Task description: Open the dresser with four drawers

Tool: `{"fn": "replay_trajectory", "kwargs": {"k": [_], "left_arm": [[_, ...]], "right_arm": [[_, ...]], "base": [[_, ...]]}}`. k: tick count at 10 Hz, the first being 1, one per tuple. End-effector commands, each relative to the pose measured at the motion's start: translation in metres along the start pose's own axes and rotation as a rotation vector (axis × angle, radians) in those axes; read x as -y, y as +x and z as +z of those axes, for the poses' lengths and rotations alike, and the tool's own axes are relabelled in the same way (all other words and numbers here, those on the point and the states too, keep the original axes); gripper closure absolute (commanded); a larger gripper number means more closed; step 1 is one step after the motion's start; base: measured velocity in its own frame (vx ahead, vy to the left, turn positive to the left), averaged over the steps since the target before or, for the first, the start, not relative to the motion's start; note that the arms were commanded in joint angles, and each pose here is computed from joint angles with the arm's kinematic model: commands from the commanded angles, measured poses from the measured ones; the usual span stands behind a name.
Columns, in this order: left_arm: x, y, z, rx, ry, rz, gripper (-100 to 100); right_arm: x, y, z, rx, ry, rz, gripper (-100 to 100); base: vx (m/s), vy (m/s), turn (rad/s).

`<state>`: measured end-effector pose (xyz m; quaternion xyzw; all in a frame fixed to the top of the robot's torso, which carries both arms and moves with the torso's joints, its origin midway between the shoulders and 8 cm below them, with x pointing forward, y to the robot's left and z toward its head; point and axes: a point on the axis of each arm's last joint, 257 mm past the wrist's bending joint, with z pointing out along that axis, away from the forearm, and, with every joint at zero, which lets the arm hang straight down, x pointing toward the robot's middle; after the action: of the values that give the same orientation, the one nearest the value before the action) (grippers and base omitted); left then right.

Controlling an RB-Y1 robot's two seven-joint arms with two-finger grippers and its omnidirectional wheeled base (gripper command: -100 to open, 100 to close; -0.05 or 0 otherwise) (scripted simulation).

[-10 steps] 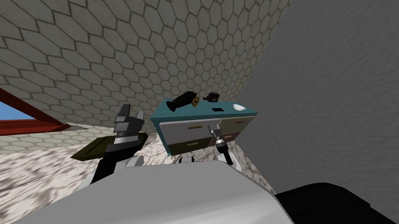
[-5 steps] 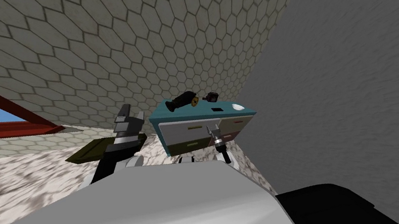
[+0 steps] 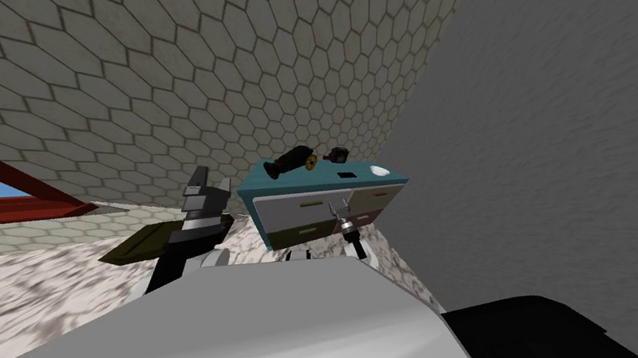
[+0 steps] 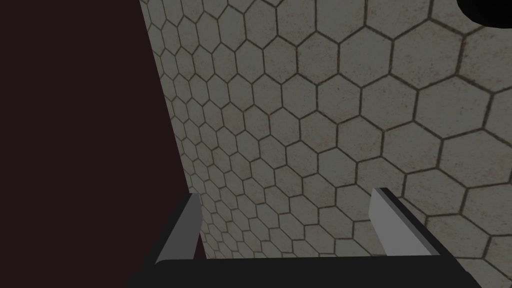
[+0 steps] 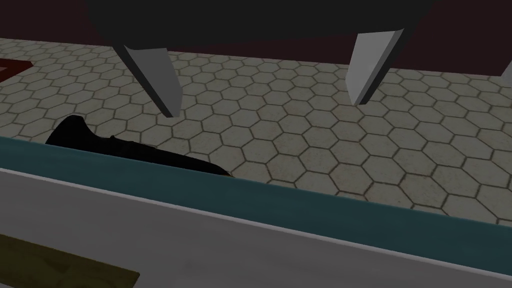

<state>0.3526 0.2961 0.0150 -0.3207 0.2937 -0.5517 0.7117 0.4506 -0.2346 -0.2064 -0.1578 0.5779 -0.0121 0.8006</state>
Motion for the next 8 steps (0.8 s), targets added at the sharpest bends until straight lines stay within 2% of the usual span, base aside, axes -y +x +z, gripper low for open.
{"fn": "replay_trajectory", "kwargs": {"k": [1,2,3,5,6,8], "left_arm": [[0.000,0.000,0.000,0.000,0.000,0.000,0],[0.000,0.000,0.000,0.000,0.000,0.000,0],[0.000,0.000,0.000,0.000,0.000,0.000,0],[0.000,0.000,0.000,0.000,0.000,0.000,0],[0.000,0.000,0.000,0.000,0.000,0.000,0],[0.000,0.000,0.000,0.000,0.000,0.000,0]], "right_arm": [[-0.002,0.005,0.001,-0.007,-0.007,-0.082,-100],[-0.002,0.005,0.001,-0.007,-0.007,-0.088,-100],[-0.007,0.016,0.004,-0.021,-0.021,-0.132,-100],[-0.007,0.016,0.004,-0.021,-0.022,-0.177,-100],[-0.012,0.027,0.007,-0.034,-0.037,-0.212,-100],[-0.012,0.027,0.007,-0.033,-0.038,-0.263,-100]], "base": [[0.003,0.009,-0.003],[0.000,0.000,0.000],[0.000,0.015,-0.058],[0.001,0.016,-0.018],[0.004,0.018,-0.067],[0.001,0.020,-0.011]]}}
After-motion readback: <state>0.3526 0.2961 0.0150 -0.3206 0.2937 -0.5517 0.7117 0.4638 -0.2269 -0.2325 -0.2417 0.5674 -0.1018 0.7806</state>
